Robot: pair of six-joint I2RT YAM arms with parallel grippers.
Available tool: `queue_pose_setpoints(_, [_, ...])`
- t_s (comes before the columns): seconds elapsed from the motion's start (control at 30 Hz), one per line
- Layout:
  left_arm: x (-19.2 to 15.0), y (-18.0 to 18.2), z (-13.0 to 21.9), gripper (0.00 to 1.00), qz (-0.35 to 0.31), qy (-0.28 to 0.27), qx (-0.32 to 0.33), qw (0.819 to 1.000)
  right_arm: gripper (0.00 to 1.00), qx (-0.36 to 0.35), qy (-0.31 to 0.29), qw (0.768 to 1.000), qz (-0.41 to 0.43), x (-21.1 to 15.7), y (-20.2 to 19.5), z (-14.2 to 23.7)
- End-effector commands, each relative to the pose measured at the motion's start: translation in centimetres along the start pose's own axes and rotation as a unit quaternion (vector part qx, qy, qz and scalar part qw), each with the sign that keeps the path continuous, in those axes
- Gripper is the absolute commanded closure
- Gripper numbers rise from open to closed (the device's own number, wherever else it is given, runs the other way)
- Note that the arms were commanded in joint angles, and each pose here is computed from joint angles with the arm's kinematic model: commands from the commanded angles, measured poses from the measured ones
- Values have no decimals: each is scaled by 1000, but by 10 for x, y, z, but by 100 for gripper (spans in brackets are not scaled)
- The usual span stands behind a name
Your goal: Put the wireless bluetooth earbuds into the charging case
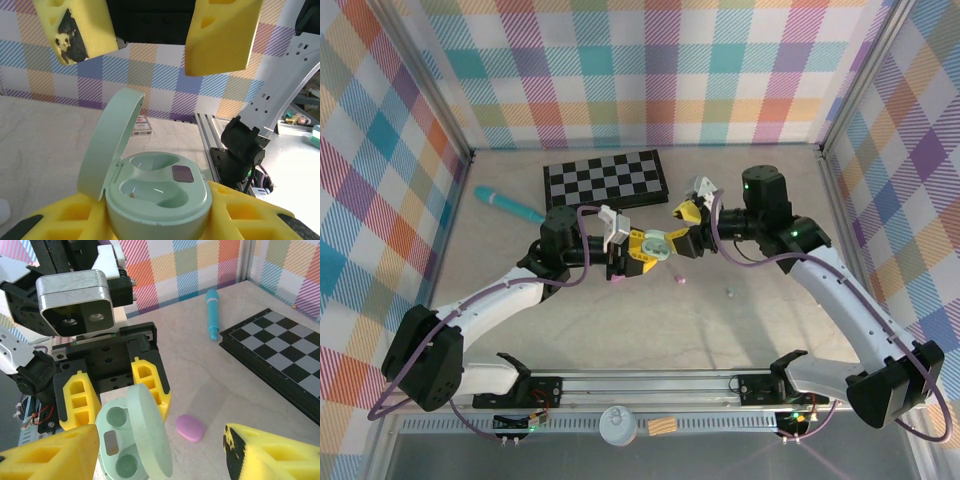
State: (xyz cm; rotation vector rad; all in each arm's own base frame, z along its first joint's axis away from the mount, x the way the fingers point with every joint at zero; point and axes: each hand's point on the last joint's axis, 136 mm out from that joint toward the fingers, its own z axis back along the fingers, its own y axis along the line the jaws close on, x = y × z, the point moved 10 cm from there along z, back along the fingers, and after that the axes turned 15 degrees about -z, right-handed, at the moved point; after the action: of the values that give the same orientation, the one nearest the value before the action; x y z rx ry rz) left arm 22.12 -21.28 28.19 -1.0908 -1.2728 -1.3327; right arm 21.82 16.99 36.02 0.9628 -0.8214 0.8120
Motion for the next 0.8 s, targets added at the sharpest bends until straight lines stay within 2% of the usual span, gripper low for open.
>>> queue_pose_setpoints(0.0, [10,-1,-3,61,-21,-22,-19,999,35,31,13,999,-8,-4,3,0])
queue_pose_setpoints(0.1, [11,0,-3,61,-19,-24,-18,999,36,56,23,998,-4,-8,4,-4])
queue_pose_setpoints(0.23, [14,0,-3,61,-19,-31,-23,999,44,32,29,999,-5,-9,-5,-10])
queue_pose_setpoints(0.4, [17,0,-3,61,-18,-35,-25,999,61,46,36,998,0,-10,-11,-18])
queue_pose_setpoints(0.63, [19,0,-3,61,-19,-36,-23,999,91,60,40,997,12,-10,-9,-19])
queue_pose_setpoints(0.77, [16,1,-4,61,-16,-34,-21,999,96,54,35,998,20,-10,-7,-15])
